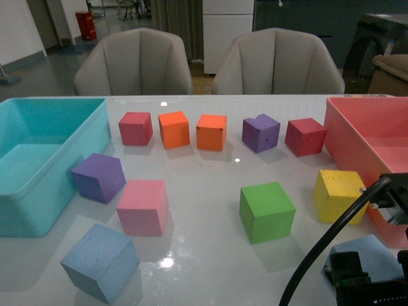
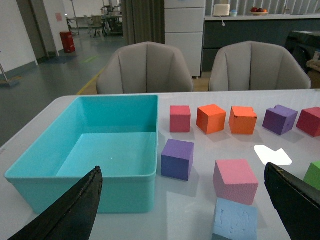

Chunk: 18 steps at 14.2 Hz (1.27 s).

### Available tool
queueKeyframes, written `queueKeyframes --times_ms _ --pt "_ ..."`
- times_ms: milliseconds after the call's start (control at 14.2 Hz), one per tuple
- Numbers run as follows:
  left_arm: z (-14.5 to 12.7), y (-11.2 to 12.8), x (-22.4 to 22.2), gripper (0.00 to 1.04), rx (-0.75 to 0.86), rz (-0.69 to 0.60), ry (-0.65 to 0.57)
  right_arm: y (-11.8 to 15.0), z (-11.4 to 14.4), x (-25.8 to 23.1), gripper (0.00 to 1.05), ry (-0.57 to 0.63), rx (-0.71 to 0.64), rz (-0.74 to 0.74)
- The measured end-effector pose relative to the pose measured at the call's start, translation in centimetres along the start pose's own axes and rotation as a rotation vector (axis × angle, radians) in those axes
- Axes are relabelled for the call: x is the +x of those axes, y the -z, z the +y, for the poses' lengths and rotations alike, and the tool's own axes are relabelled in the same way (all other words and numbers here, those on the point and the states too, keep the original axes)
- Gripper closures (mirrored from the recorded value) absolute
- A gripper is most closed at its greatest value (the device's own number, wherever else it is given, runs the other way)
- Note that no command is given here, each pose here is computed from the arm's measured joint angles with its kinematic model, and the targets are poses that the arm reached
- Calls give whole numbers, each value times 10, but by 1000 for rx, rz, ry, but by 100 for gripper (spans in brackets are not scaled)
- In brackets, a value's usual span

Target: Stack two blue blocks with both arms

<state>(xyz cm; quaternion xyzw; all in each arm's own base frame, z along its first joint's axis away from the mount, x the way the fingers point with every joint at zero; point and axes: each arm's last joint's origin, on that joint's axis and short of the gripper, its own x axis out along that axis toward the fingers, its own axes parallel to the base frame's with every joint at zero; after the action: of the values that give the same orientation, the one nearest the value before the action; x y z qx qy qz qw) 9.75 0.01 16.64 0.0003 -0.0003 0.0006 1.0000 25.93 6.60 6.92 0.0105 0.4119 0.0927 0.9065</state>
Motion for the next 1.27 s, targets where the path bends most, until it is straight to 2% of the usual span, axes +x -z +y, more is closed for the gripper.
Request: queueKeyframes --times_ms 141,212,282,424,565,706,776,847,1059,1271 --pt "0 0 0 7 0 0 0 7 -1 5 6 12 -18 12" --pt "0 0 0 7 0 0 0 7 -1 5 16 26 -26 1" --pt "0 0 0 7 0 0 0 11 0 -1 35 32 -32 9" --pt "0 0 0 7 0 0 0 0 5 -18 54 19 -41 -32" --pt "0 0 0 7 0 0 0 -24 11 -36 59 6 -48 -91" --pt "0 0 0 7 0 0 0 -61 18 -43 61 -6 -49 -163" --pt "0 0 0 7 0 0 0 -93 26 -41 62 -22 -54 -204" --pt "0 0 0 7 0 0 0 -110 30 -35 62 -34 -57 -214" --pt "0 0 0 7 0 0 0 -172 66 25 62 -84 -97 -169" --pt "0 0 0 7 0 0 0 -187 95 74 62 -136 -118 -116"
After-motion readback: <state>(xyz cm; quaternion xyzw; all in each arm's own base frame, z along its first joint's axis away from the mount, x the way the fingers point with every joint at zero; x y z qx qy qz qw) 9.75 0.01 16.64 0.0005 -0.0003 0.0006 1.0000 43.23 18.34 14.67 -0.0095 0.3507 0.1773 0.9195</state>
